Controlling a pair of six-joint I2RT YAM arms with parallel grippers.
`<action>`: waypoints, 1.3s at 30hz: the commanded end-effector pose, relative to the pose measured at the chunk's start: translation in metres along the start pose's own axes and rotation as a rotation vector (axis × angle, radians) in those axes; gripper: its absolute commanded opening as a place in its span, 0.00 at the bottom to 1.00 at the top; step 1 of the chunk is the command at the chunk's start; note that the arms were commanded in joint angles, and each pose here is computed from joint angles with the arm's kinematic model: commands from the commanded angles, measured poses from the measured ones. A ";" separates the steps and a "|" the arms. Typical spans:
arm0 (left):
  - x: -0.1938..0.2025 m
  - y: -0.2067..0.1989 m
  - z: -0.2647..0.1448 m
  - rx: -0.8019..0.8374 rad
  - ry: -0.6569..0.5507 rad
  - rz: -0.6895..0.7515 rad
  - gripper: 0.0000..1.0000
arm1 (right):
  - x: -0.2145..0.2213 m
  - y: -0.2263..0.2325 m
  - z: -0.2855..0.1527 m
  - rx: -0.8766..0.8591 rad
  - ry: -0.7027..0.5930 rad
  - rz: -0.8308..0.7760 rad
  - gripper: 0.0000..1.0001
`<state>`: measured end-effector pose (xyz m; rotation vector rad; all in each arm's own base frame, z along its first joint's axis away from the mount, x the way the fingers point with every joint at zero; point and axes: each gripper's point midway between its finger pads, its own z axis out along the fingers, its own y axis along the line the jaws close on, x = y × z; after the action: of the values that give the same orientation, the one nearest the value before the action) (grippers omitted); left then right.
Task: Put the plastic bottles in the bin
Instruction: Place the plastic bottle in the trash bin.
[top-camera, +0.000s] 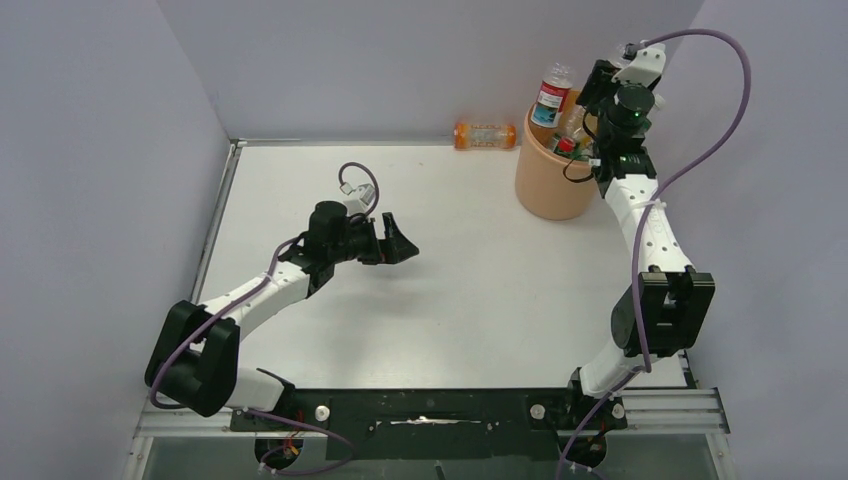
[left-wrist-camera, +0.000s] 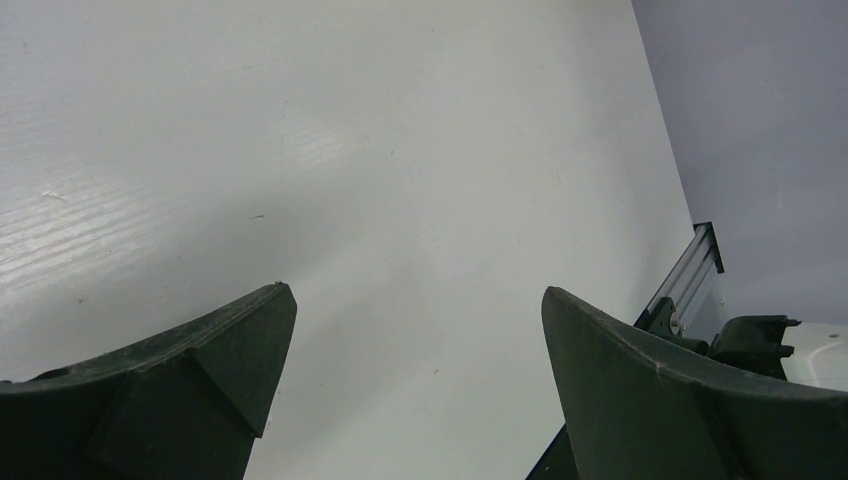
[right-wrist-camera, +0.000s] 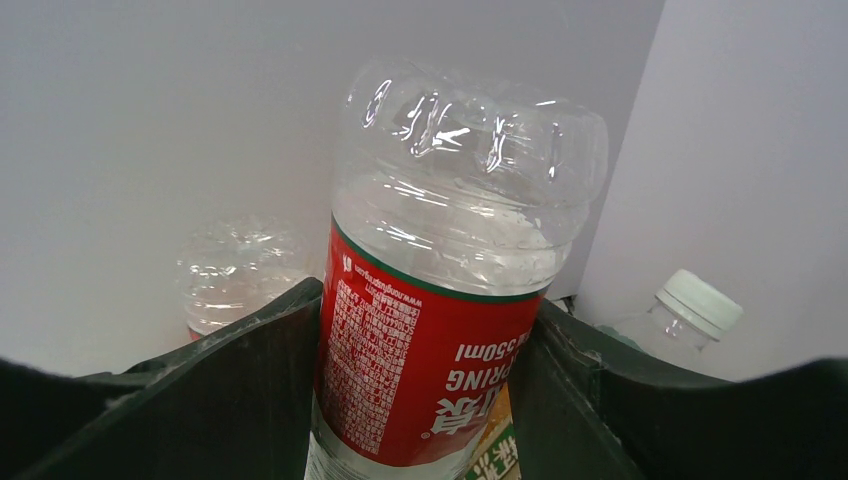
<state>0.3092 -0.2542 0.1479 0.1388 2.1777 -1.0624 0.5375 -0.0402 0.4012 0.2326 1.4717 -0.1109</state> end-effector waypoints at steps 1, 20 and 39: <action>-0.020 -0.020 0.002 0.071 -0.049 0.053 0.97 | -0.026 -0.005 0.001 0.067 -0.147 -0.034 0.52; -0.017 -0.026 -0.003 0.079 -0.050 0.066 0.97 | 0.065 0.017 -0.027 0.091 -0.036 -0.134 0.50; -0.012 -0.043 -0.001 0.102 -0.044 0.072 0.97 | -0.015 0.005 -0.059 0.017 -0.034 -0.056 0.99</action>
<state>0.2945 -0.2712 0.1464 0.1973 2.1914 -1.0995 0.5123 -0.0167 0.3282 0.1614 1.6067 -0.2167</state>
